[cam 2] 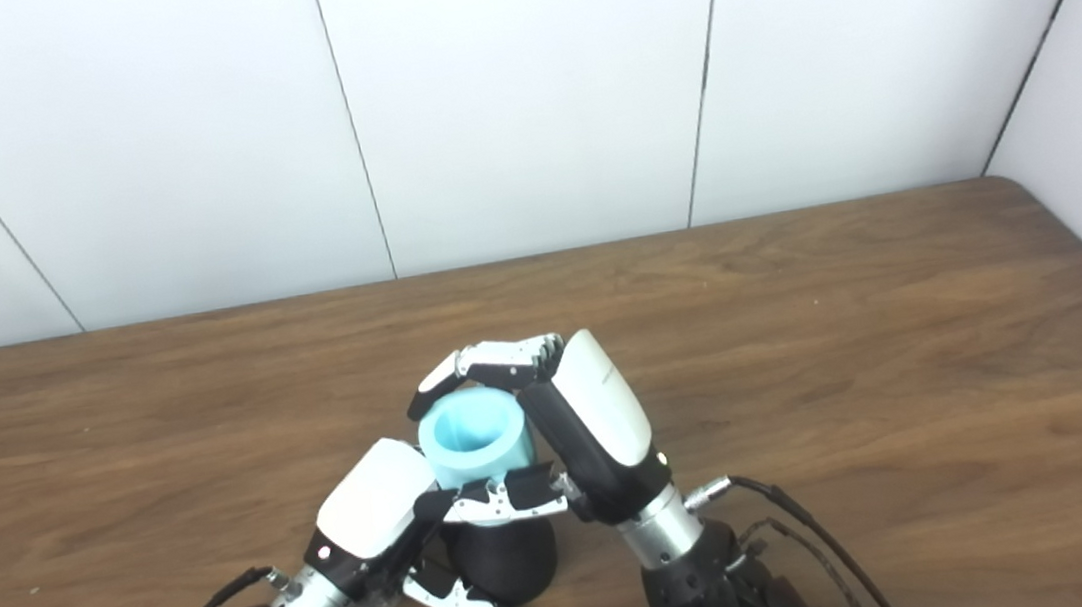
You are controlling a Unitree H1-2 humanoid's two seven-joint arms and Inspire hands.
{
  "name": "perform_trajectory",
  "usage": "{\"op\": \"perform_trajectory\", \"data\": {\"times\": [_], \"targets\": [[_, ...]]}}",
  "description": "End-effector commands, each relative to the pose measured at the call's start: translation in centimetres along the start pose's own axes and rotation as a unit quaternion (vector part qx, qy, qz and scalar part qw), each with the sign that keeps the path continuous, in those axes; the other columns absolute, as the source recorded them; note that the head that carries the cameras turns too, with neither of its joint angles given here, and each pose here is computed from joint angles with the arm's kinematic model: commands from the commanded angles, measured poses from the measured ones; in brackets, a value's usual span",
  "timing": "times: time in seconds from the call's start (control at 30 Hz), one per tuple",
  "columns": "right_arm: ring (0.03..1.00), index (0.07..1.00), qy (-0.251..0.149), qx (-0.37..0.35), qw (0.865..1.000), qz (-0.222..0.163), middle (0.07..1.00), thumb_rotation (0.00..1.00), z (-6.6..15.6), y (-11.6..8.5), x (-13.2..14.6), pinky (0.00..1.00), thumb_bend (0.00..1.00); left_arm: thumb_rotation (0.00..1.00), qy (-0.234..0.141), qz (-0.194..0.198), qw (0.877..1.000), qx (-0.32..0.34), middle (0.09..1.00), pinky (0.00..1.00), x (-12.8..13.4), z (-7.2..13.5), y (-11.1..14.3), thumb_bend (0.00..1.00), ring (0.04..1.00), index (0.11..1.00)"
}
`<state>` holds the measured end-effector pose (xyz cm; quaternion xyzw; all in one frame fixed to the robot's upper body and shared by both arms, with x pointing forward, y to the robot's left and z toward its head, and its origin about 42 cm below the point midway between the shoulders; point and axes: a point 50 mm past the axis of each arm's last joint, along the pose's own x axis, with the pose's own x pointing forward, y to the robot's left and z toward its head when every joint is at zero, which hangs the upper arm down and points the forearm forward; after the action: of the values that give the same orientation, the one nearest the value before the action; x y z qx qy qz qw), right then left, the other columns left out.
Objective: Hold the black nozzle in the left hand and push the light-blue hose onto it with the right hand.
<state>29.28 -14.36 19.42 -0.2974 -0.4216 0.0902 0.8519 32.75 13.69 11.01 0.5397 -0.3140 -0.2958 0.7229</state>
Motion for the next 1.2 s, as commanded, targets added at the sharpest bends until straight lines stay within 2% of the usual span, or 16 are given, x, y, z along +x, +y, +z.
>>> {"op": "perform_trajectory", "data": {"times": [0.0,0.07,0.17,0.2,0.3,0.4,0.5,0.67,0.77,0.97,1.07,1.17], "targets": [[0.220,0.504,-0.008,-0.022,0.999,0.026,0.445,0.00,-0.5,0.2,-0.6,0.15,0.52,0.04,0.027,-0.097,0.994,-0.046,0.207,0.08,-4.2,2.1,-6.4,0.52,0.129,0.481],[0.212,0.486,-0.009,-0.024,0.999,0.026,0.467,0.00,-0.6,0.2,-0.7,0.15,0.53,0.04,0.028,-0.100,0.993,-0.046,0.217,0.08,-4.2,2.1,-6.4,0.52,0.137,0.481],[0.216,0.526,-0.010,-0.025,0.999,0.026,0.417,0.00,-0.7,0.3,-0.8,0.15,0.52,0.04,0.029,-0.102,0.993,-0.048,0.215,0.08,-4.2,2.1,-6.3,0.52,0.135,0.481],[0.213,0.500,-0.011,-0.026,0.999,0.026,0.450,0.00,-0.8,0.3,-0.8,0.15,0.52,0.04,0.029,-0.103,0.993,-0.048,0.219,0.09,-4.2,2.1,-6.3,0.52,0.138,0.481],[0.218,0.529,-0.013,-0.027,0.999,0.024,0.414,0.00,-0.8,0.3,-0.8,0.15,0.52,0.04,0.030,-0.102,0.993,-0.052,0.221,0.09,-4.2,2.1,-6.3,0.52,0.141,0.482],[0.247,0.533,-0.017,-0.031,0.999,0.021,0.418,0.00,-0.9,0.4,-0.8,0.17,0.52,0.04,0.030,-0.099,0.993,-0.049,0.217,0.09,-4.2,2.1,-6.3,0.52,0.137,0.481],[0.266,0.533,-0.016,-0.027,0.999,-0.002,0.426,0.00,-1.4,0.8,-1.0,0.19,0.52,0.04,0.028,-0.097,0.994,-0.047,0.211,0.08,-4.3,2.1,-6.3,0.52,0.133,0.481],[0.274,0.533,0.014,0.008,0.999,-0.040,0.435,0.00,-2.6,2.0,-1.9,0.21,0.52,0.04,0.028,-0.101,0.993,-0.051,0.210,0.08,-4.3,2.1,-6.3,0.52,0.131,0.481],[0.242,0.536,0.027,0.026,0.998,-0.052,0.437,0.00,-2.9,2.4,-2.0,0.20,0.52,0.04,0.027,-0.102,0.993,-0.052,0.211,0.08,-4.3,2.1,-6.2,0.52,0.133,0.482],[0.317,0.527,0.025,0.028,0.998,-0.049,0.452,0.00,-3.3,3.2,-1.9,0.25,0.52,0.04,0.028,-0.100,0.993,-0.050,0.214,0.08,-4.2,2.1,-6.3,0.52,0.135,0.482],[0.280,0.530,0.025,0.027,0.998,-0.050,0.447,0.00,-3.6,3.4,-1.9,0.22,0.52,0.04,0.028,-0.098,0.993,-0.051,0.207,0.08,-4.2,2.2,-6.3,0.52,0.129,0.481],[0.301,0.525,0.026,0.031,0.998,-0.048,0.452,0.00,-3.7,3.4,-1.9,0.23,0.52,0.04,0.029,-0.102,0.993,-0.051,0.216,0.08,-4.1,2.3,-6.2,0.52,0.134,0.482]]}}
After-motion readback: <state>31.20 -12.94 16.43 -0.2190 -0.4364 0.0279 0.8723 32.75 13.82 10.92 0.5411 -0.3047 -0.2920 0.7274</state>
